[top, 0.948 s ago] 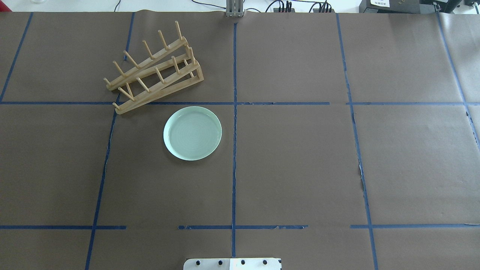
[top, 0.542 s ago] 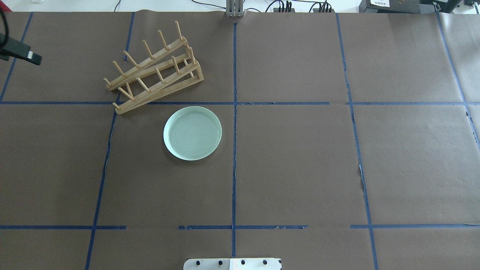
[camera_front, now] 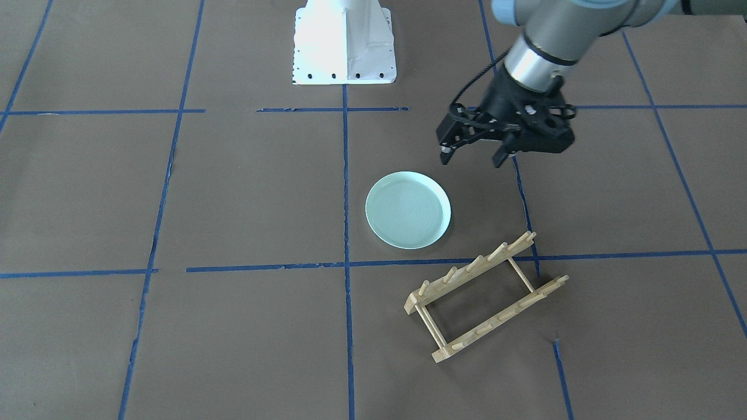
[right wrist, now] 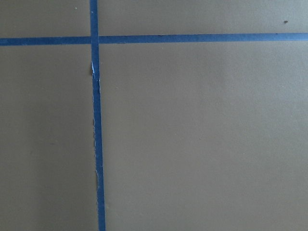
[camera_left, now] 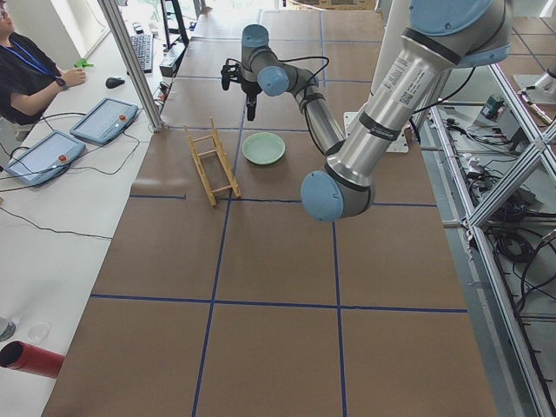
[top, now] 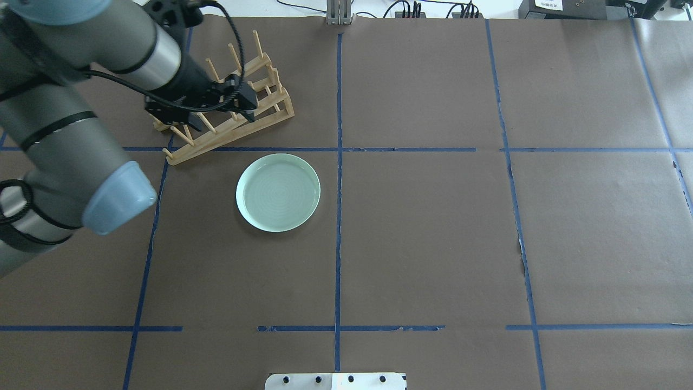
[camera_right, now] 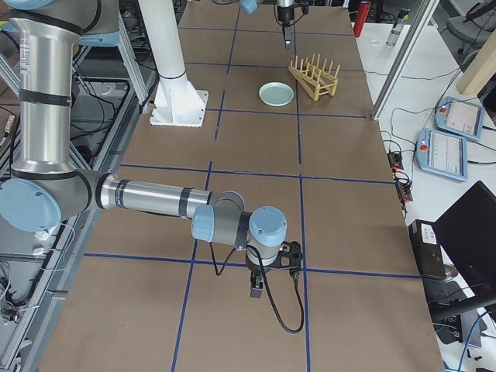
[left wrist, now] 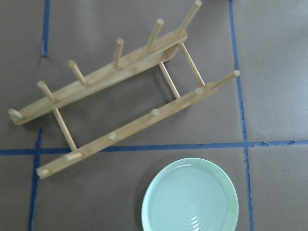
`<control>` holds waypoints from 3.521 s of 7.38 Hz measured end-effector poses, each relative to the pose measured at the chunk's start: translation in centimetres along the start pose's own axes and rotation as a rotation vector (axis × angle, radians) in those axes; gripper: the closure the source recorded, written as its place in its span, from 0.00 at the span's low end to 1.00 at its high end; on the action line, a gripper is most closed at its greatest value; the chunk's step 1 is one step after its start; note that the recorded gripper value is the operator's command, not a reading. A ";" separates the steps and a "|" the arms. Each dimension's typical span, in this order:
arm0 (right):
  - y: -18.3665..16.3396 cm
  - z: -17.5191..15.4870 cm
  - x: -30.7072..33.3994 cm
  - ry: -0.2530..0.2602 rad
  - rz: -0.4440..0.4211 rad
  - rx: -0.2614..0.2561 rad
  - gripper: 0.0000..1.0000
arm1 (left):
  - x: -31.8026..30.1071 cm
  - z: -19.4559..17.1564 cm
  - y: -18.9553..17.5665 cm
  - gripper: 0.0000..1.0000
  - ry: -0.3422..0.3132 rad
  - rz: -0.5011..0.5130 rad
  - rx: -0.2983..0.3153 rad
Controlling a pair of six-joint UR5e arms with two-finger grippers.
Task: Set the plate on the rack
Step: 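Move the left gripper over the mint-green plate beside the rack, then lower the left gripper and grasp the plate's rim, then lift the plate with the left gripper and tilt it upright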
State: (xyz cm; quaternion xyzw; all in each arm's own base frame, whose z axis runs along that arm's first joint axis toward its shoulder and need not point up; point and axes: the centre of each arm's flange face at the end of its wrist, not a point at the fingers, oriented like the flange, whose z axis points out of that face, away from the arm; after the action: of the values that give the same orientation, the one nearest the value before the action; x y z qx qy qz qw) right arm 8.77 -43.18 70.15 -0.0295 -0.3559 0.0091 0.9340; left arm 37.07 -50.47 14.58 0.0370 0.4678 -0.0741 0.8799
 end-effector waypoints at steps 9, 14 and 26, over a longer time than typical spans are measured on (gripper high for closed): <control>0.0 0.0 0.0 0.000 0.000 0.000 0.00 | 14.0 22.6 2.9 0.58 -0.441 -0.173 -0.005; 0.0 0.0 0.0 0.000 -0.001 0.000 0.00 | 13.5 24.1 3.3 0.73 -0.448 -0.122 0.010; 0.0 0.0 0.0 0.000 0.000 0.000 0.00 | 14.2 20.5 0.5 1.00 -0.324 -0.160 0.011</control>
State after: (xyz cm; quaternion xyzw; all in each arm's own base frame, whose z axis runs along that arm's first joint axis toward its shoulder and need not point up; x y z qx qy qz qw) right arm 8.78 -43.18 70.15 -0.0293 -0.3559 0.0090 0.9340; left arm 61.76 -54.09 14.30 -0.0079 0.3210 -0.1514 0.9349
